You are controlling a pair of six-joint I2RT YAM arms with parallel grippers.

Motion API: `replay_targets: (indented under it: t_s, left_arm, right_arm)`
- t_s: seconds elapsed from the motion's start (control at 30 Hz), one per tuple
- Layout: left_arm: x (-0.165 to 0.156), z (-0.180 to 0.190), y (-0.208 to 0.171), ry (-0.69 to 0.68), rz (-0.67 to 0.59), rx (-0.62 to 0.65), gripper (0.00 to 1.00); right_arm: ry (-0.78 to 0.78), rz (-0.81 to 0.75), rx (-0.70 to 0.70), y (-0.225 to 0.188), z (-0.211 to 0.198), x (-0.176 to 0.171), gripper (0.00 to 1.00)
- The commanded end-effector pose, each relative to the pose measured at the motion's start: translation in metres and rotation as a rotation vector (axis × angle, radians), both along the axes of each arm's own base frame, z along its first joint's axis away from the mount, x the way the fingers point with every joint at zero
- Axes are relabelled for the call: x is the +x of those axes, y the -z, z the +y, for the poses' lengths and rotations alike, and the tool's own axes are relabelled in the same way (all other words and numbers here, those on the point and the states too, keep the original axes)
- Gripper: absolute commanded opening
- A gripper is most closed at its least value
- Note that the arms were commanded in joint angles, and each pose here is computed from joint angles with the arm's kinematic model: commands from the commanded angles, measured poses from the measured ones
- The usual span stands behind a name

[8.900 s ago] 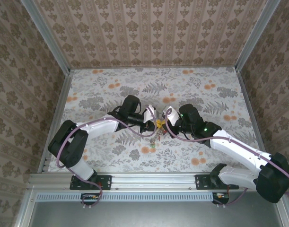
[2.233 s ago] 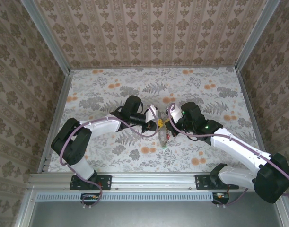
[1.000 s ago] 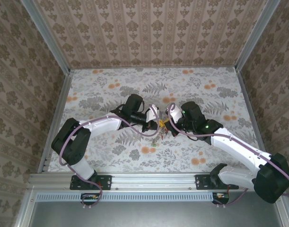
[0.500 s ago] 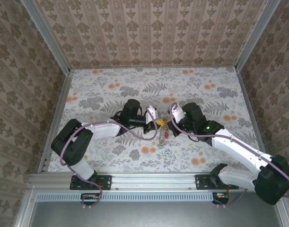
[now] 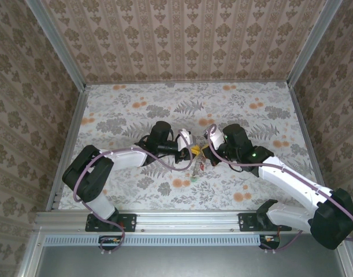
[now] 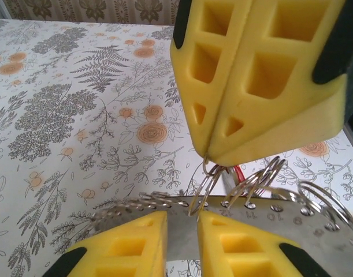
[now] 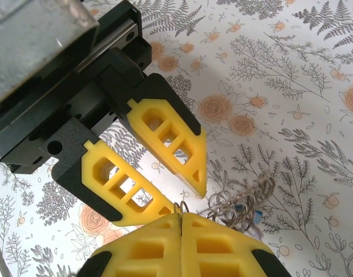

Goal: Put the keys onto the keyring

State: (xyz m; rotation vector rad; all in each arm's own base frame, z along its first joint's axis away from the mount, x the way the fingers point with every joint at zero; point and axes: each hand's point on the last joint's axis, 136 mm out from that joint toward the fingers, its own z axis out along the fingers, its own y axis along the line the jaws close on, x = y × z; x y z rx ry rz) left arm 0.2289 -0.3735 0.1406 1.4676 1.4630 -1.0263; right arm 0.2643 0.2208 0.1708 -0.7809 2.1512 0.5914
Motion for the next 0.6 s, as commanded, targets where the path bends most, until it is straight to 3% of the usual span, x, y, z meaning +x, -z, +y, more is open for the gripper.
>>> replay_targets:
  t_s: [0.0,0.3,0.57]
  left_arm:
    - [0.000,-0.004,-0.015,0.023,-0.033,-0.014,0.23]
    - [-0.006,-0.006,-0.024,0.072,-0.041,-0.018,0.30]
    - [-0.009,-0.006,-0.024,0.105,-0.033,-0.004,0.30]
  right_arm:
    - [-0.040,-0.055,0.042,-0.023,0.009,0.005,0.00]
    - [-0.046,-0.049,0.040,-0.022,0.010,0.004,0.00]
    - [-0.053,-0.050,0.041,-0.023,0.011,0.004,0.00]
